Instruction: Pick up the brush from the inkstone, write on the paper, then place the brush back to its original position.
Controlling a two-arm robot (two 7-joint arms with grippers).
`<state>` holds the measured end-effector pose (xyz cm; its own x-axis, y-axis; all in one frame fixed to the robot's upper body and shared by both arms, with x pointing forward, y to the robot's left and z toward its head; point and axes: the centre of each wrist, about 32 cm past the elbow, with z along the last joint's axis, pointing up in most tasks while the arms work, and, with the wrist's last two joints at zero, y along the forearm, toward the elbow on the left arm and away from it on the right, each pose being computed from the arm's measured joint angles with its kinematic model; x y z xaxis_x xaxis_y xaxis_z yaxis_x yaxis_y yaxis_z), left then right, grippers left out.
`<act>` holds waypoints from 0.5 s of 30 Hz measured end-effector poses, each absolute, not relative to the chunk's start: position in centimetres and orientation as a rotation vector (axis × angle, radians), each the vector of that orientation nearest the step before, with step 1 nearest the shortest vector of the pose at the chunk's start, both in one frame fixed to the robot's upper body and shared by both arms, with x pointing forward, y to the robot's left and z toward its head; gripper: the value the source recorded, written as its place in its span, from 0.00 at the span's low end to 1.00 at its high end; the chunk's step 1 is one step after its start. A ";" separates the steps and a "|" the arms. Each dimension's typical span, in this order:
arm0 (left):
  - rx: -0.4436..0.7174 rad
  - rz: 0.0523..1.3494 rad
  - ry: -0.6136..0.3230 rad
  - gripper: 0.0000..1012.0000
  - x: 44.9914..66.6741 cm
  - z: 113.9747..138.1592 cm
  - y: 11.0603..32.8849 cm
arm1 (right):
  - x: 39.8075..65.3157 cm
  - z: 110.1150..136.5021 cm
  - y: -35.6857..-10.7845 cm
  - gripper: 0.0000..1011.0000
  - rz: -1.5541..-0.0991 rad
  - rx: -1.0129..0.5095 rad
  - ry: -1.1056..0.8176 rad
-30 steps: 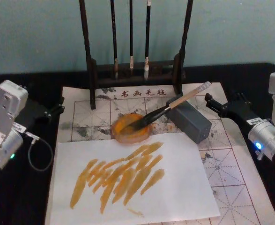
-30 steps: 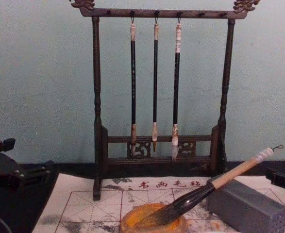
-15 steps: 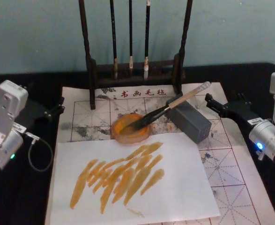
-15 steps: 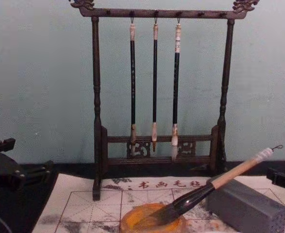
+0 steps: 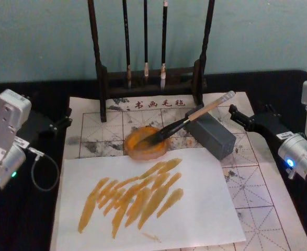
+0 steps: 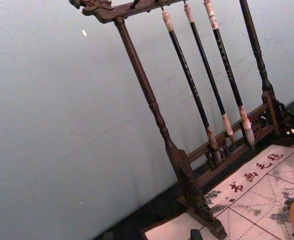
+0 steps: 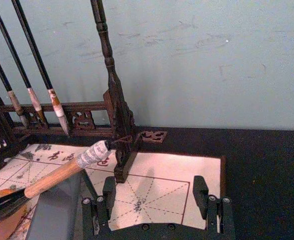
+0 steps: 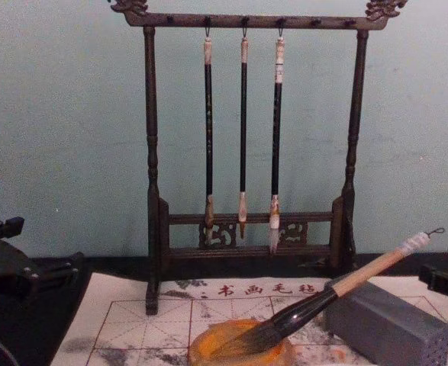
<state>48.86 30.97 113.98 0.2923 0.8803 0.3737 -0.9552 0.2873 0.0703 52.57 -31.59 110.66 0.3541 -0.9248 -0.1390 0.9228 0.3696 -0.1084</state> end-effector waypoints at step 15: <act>0.305 1.248 -0.285 0.99 48.9 114.0 31.0 | 52.6 110.7 -31.6 0.99 -1.193 -0.012 0.189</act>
